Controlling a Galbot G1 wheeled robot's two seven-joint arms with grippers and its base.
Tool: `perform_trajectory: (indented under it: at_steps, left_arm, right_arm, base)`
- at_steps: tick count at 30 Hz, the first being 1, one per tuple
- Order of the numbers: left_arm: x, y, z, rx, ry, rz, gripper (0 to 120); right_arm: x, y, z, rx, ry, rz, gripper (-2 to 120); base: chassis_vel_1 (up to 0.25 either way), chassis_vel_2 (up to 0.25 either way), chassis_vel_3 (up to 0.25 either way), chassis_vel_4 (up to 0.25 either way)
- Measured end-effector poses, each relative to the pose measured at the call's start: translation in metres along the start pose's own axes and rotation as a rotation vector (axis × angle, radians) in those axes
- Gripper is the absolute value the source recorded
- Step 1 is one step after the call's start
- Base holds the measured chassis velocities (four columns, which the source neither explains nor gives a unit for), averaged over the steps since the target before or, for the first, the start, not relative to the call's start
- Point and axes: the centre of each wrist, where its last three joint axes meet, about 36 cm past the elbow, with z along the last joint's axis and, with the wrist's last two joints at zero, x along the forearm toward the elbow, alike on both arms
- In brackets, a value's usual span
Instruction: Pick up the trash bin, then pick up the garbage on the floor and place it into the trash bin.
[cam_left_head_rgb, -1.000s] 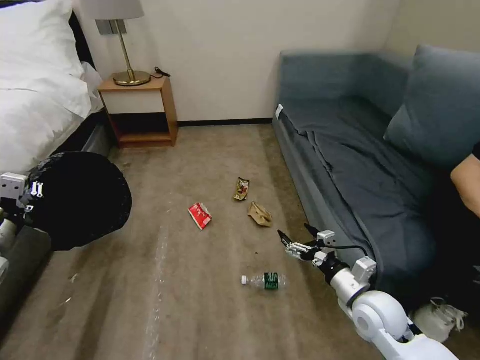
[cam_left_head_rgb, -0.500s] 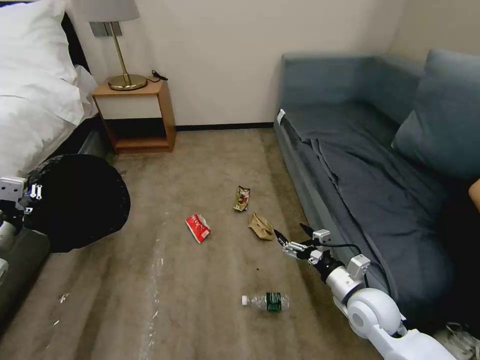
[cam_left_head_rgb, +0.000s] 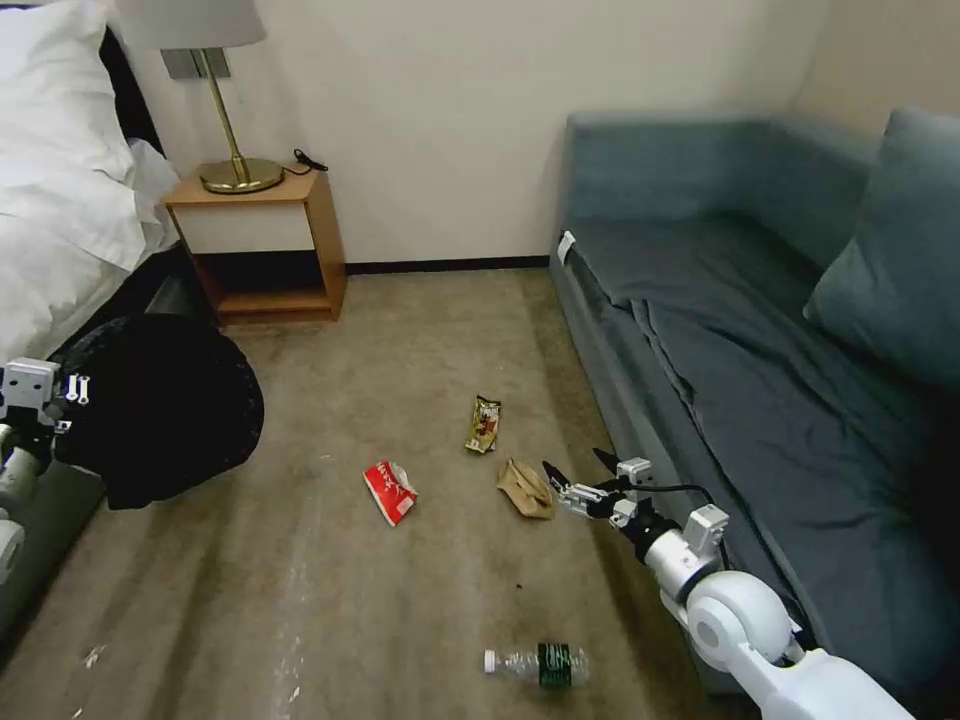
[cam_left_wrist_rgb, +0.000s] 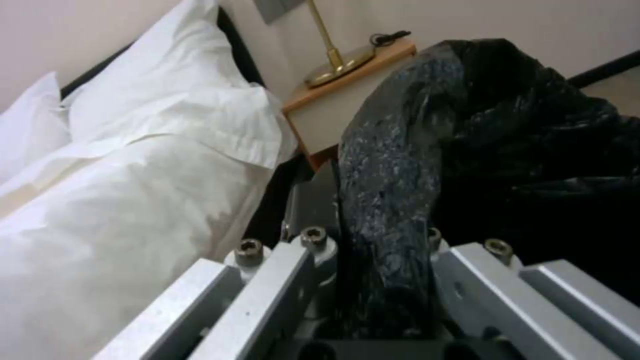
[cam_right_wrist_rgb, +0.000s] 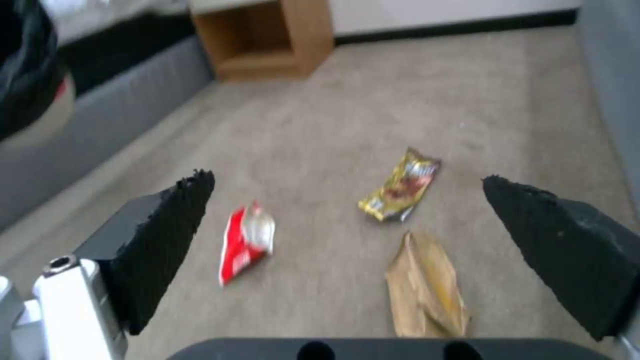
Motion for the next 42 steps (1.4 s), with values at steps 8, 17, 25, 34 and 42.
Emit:
perform_trajectory:
  at_steps: [8, 17, 25, 34, 42]
  left_arm:
    - [-0.012, 0.009, 0.002, 0.01, 0.01, -0.008, 6]
    - [-0.026, 0.017, 0.003, 0.008, 0.012, -0.016, 6]
    - [-0.034, 0.026, -0.004, -0.014, 0.0, -0.008, 6]
    - [-0.034, 0.029, 0.006, -0.021, 0.001, -0.003, 6]
    - [-0.04, 0.024, 0.007, -0.028, -0.005, 0.006, 6]
  right_arm:
    - [-0.023, -0.003, -0.007, 0.116, 0.178, -0.137, 100]
    - [-0.056, -0.006, 0.017, 0.149, 0.306, -0.238, 100]
    - [-0.074, -0.004, 0.047, 0.24, 0.439, -0.324, 100]
    - [-0.069, -0.007, 0.068, 0.273, 0.513, -0.338, 100]
    - [-0.043, -0.019, 0.068, 0.313, 0.57, -0.344, 100]
  base:
    - [0.0, 0.0, 0.0, 0.0]
    - [0.0, 0.0, 0.0, 0.0]
    - [0.0, 0.0, 0.0, 0.0]
    - [0.0, 0.0, 0.0, 0.0]
    - [0.0, 0.0, 0.0, 0.0]
